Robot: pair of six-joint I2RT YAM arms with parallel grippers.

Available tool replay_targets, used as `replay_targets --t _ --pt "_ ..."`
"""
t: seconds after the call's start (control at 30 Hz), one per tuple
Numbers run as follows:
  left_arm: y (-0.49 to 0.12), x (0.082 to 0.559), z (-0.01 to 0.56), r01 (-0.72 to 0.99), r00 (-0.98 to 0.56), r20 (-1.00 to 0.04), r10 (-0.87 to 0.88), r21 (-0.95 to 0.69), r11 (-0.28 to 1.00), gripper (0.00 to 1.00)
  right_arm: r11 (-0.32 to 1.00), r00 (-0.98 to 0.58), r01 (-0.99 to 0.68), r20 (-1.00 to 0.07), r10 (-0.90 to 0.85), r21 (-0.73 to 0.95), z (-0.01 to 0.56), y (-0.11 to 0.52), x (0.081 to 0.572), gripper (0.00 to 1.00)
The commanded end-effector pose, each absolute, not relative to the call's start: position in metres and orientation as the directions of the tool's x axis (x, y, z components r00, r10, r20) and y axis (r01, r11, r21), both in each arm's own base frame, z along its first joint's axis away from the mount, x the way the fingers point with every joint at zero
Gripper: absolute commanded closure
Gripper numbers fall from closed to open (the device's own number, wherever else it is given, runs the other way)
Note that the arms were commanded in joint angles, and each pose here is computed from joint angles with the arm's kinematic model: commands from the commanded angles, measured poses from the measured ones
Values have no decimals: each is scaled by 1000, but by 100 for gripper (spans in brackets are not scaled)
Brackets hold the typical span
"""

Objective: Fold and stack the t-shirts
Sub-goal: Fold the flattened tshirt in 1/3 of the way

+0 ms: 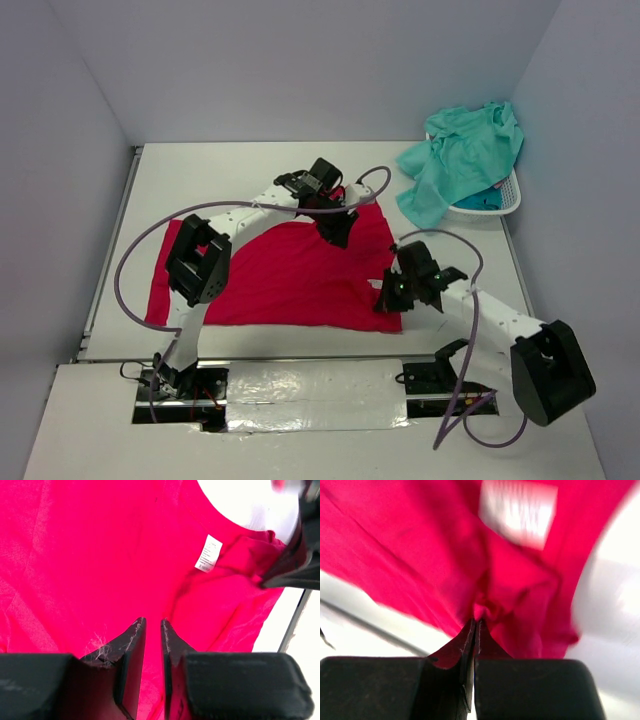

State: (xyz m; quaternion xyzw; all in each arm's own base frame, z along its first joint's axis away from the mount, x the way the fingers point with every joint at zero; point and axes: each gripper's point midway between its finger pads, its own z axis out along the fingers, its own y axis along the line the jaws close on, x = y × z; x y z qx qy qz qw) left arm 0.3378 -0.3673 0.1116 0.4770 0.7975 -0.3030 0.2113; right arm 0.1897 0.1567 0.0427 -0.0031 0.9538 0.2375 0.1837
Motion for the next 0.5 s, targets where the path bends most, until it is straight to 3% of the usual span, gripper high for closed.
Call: replay_targets --t 0.0,0.23,0.47 --pt "-377 340 117 891 -452 -650 611 -296 344 70 861 -956 6 -249 154 508 34 162 153 100" --pt "-409 307 103 935 -355 -643 679 -256 246 68 858 -963 115 -156 221 501 19 151 117 100" --pt "-422 230 65 936 -273 -551 789 -342 85 59 876 -946 147 -194 261 459 13 138 119 100"
